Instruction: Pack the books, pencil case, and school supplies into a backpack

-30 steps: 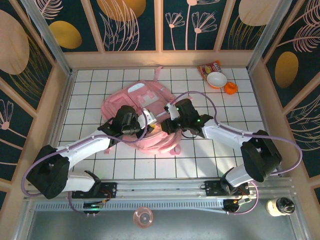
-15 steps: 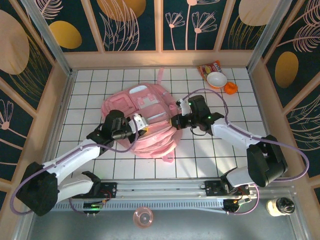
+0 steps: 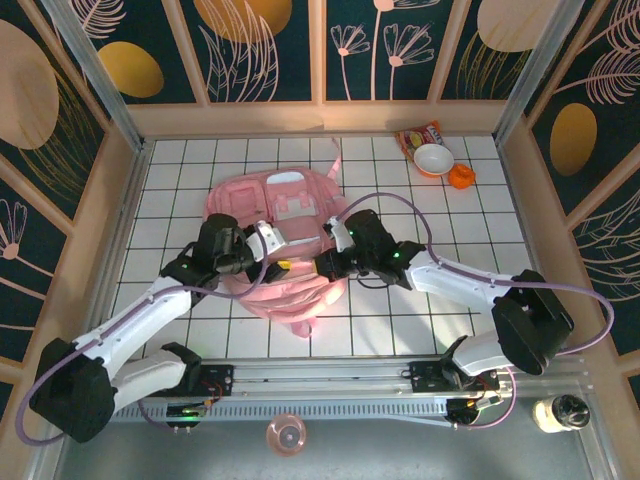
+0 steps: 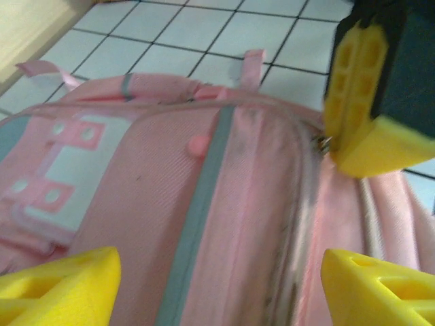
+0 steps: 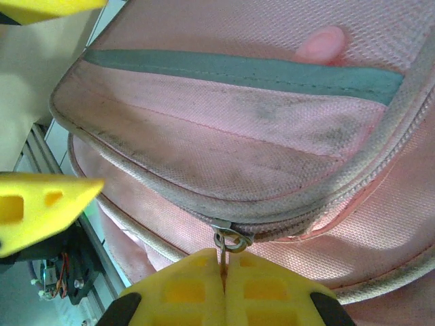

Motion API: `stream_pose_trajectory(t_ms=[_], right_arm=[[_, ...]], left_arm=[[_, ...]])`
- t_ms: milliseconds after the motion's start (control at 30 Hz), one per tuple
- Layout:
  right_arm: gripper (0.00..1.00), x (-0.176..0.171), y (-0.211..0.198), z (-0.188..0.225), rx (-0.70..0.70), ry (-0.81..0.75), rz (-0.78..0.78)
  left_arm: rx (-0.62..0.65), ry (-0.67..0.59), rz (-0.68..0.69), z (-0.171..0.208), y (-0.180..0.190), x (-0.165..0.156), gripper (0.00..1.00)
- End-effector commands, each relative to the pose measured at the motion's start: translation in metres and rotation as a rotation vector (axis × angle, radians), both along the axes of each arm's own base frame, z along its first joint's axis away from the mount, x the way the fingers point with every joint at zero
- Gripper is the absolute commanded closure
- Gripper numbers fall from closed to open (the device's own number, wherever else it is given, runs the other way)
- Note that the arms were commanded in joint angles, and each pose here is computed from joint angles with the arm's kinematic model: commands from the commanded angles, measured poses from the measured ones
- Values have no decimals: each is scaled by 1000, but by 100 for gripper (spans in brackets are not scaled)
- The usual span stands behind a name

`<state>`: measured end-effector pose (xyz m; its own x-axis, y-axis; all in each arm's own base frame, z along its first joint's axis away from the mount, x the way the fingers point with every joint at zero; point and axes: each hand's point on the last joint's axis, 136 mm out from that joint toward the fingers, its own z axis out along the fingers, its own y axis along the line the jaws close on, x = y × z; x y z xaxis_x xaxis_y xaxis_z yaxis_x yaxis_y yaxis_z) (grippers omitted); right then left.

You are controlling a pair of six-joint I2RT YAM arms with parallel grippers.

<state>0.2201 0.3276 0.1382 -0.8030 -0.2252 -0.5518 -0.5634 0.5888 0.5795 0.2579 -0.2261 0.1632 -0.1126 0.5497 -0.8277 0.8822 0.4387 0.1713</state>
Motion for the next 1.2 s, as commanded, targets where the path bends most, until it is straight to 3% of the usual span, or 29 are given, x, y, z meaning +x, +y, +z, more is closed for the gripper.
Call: stream_pose_trajectory(t_ms=[0,67,167,233,333,400,533,733,900,933,1033,1067,1100,1133,1167], right_arm=[[100,-1,4,15,45,-32,7],[100,-1,3,15,35,-36,11],[100,0,-1,13,18,-41,7],[100,6,-9,9,0,-40,-14],[100,26,-40,-9,-76,-15,-118],[100,44,-72,-25,-142,4,-206],[100,75,-108,-32,-166,-9,-289],[100,115,-99,-18,-132,-82,-286],[100,136,-113,-15,-136,-98,-369],[100,139,-123,-14,-143,-102,-403],[100,146,-151,-9,-148,-112,-482],[93,147,-161,-6,-148,-121,-504],[78,148,-168,-3,-148,-134,-517],[62,149,-177,0,-151,-149,-528],[53,152,-190,2,-163,-165,-559]], left_arm=[[28,13,-123,-7,-27,-10,23],[70,-2,-129,-12,-37,-3,25],[110,-23,-95,-15,-45,17,38],[118,-36,-109,-14,-49,22,53],[123,-44,-171,-14,-51,13,89],[124,-58,-209,-13,-49,4,100],[68,-64,-347,-5,-53,-26,100],[30,-33,-483,-4,-58,-50,100],[51,-69,-431,-6,-58,-37,100],[59,-88,-375,-6,-56,-26,93],[0,-136,-212,13,-55,3,49],[-38,-133,-184,22,-56,7,35],[-68,-132,-157,30,-57,10,4],[-99,-126,-112,38,-55,15,1],[-131,-133,-48,46,-50,23,1]])
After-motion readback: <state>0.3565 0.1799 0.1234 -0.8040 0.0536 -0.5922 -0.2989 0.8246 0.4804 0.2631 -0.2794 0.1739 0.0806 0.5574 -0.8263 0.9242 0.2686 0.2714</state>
